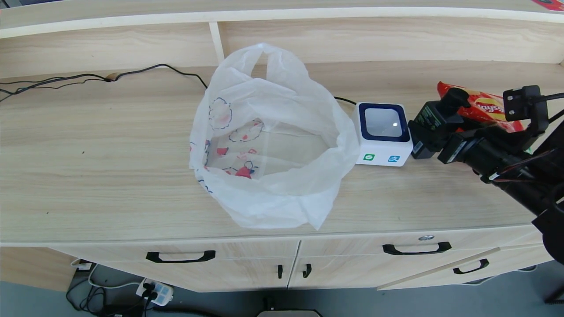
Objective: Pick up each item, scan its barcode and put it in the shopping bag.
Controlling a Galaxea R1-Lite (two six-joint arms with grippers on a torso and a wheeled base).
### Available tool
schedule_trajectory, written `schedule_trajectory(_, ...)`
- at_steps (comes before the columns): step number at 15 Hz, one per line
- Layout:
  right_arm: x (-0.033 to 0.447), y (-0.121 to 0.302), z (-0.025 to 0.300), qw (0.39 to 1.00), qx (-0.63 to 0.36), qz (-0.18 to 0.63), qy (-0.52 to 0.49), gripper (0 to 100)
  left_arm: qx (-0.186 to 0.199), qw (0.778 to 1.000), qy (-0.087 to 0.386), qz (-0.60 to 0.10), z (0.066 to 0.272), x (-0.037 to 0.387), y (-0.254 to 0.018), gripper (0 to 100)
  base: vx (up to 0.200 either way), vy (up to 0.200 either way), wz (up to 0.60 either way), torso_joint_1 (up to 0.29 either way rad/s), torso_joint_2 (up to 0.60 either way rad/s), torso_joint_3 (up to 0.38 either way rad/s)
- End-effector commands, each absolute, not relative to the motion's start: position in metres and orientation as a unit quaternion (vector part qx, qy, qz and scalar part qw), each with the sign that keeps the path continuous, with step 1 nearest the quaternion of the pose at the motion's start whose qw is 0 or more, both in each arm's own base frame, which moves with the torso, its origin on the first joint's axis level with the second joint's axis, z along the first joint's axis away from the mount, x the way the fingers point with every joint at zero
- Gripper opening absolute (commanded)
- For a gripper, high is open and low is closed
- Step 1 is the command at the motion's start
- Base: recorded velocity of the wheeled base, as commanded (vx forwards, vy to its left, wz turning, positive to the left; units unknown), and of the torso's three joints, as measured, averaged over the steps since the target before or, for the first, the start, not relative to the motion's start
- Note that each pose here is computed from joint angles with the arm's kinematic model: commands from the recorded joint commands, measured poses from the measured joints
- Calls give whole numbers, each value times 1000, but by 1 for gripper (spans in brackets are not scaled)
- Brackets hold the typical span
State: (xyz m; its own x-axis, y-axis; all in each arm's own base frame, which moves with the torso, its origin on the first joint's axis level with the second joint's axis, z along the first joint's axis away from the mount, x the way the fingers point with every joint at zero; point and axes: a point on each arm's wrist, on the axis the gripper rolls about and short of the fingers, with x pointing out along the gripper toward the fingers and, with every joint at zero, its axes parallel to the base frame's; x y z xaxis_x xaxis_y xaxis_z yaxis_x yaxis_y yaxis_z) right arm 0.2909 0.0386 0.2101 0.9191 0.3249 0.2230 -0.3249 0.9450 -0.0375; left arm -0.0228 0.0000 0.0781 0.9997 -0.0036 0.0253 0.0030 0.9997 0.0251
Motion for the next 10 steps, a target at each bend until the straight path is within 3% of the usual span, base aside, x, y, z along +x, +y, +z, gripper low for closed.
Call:
schedule_trajectory(1,294,39,209,980,0,166,-113,100,12,1000,-12,-1,78,-23,0,100,0,0,0,0,0,0)
schedule_trajectory(10,303,33,206,982,2,156,-111,100,11,1000,-14,-1,79,-23,0,100,0,0,0,0,0,0)
